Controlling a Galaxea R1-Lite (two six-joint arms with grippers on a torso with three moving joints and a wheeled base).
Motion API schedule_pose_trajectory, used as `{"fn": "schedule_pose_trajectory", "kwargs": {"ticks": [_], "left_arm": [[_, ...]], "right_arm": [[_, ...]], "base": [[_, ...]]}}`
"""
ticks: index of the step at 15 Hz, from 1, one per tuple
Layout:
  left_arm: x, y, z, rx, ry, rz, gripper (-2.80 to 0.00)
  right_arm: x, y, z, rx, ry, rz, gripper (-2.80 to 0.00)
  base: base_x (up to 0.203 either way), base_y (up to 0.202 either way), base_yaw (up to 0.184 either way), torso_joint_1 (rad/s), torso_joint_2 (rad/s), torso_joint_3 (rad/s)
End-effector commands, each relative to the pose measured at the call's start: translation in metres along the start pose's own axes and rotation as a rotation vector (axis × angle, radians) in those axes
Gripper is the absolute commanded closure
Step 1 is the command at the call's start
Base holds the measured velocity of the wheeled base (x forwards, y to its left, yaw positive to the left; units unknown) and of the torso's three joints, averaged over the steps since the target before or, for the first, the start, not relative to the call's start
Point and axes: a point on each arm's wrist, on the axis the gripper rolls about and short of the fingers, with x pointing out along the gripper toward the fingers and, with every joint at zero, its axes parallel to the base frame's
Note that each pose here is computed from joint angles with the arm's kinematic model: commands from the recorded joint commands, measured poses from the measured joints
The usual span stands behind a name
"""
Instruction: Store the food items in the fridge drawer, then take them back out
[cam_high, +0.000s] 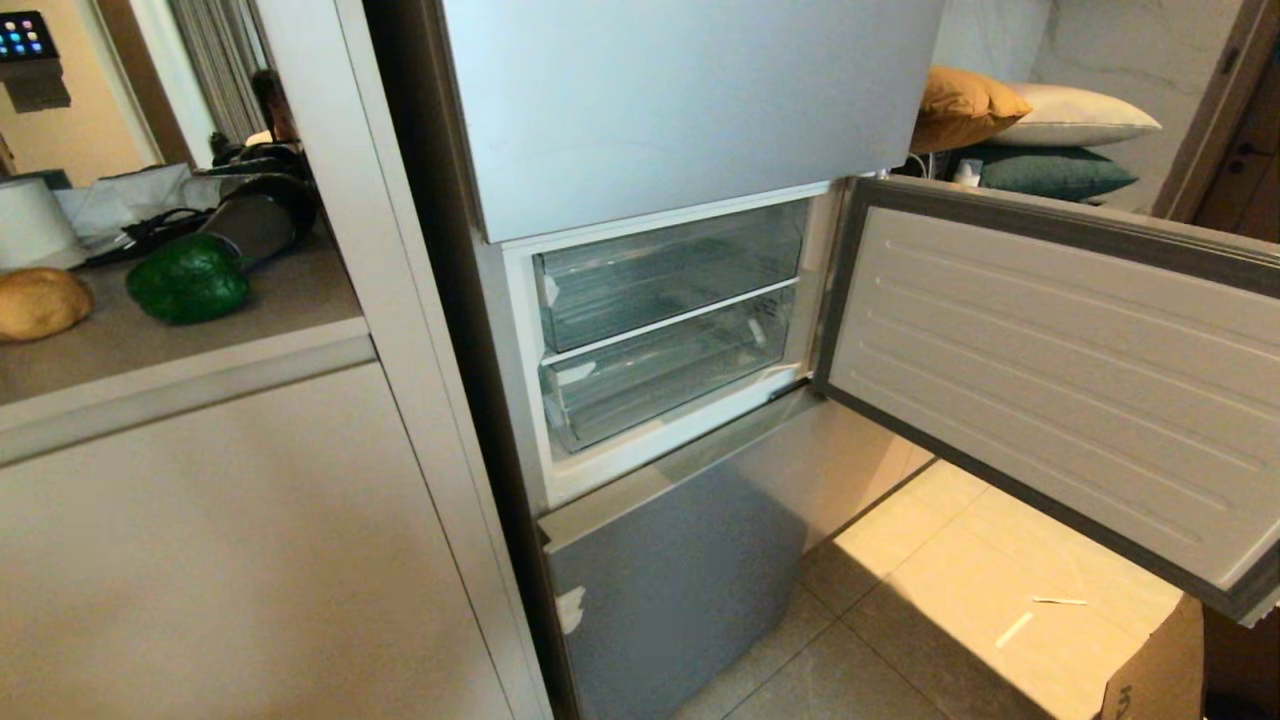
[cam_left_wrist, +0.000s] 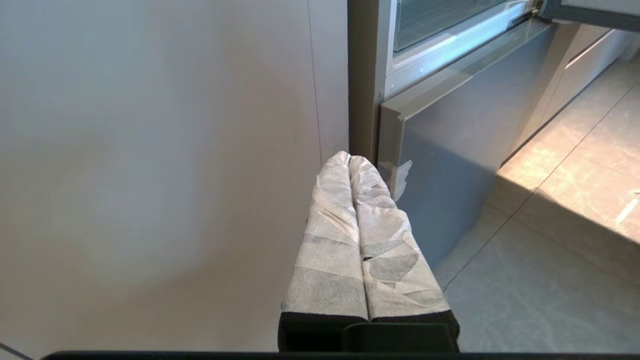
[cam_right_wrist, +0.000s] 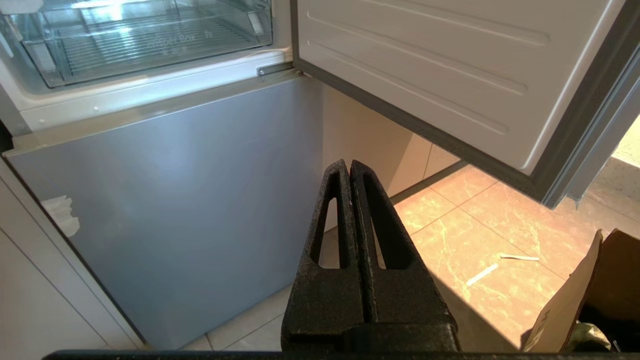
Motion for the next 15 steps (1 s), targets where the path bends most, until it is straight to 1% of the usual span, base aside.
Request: {"fn": "schedule_pose_trajectory", "kwargs": {"ticks": [1,4,12,15], "left_arm": [[0.0000,0.0000,0.0000,-0.005,0.000,0.002,0.00],[0.0000,0.0006,0.0001,-0.037,0.000,0.024,0.00],[0.0000,0.0006,0.0002,-0.040,-0.002,0.025,0.00],[0.0000,0.0006,0.0002,-0.040,-0.002,0.025,0.00]], "right_arm": [[0.0018,-0.0001,-0.0089,0.000,0.031,-0.001,0.00],[0.0018,-0.0001,-0.0089,0.000,0.031,-0.001,0.00],[0.0018,-0.0001,-0.0089,0.000,0.031,-0.001,0.00],[0.0018,-0.0001,-0.0089,0.000,0.031,-0.001,0.00]], "base": [[0.000,0.000,0.000,-0.114,0.27,0.154],[0.000,0.000,0.000,-0.178,0.43,0.246],[0.000,0.000,0.000,-0.213,0.54,0.317],[0.000,0.000,0.000,-0.064,0.17,0.107]]}}
